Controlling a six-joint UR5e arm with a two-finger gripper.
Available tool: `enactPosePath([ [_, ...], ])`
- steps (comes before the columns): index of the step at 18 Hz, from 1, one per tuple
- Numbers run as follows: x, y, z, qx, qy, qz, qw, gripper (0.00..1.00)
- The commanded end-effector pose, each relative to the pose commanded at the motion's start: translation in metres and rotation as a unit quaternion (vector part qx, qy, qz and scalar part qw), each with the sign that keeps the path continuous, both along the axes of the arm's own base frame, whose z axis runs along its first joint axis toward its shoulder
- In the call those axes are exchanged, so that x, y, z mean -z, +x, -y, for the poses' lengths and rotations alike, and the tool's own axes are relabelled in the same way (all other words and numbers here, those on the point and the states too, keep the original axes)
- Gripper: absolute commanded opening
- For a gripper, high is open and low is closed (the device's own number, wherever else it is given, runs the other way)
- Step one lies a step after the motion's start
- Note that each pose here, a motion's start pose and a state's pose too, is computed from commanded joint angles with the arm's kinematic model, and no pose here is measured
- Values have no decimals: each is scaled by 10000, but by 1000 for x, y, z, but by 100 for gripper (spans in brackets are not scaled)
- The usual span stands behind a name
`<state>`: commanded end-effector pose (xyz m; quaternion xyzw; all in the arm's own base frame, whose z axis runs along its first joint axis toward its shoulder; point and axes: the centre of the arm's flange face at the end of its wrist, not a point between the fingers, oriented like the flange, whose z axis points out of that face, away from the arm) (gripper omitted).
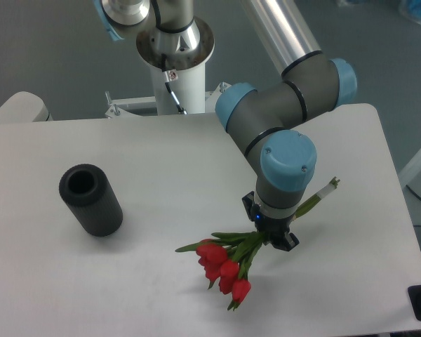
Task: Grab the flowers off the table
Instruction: 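Lift the tulip bouquet by its stems and carry it away from the black container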
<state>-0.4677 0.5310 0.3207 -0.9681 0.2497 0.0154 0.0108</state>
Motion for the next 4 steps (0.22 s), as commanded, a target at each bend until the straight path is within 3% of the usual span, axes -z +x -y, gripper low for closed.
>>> enactPosePath([
  [4,0,-1,0,0,-6,-5,10000,14],
])
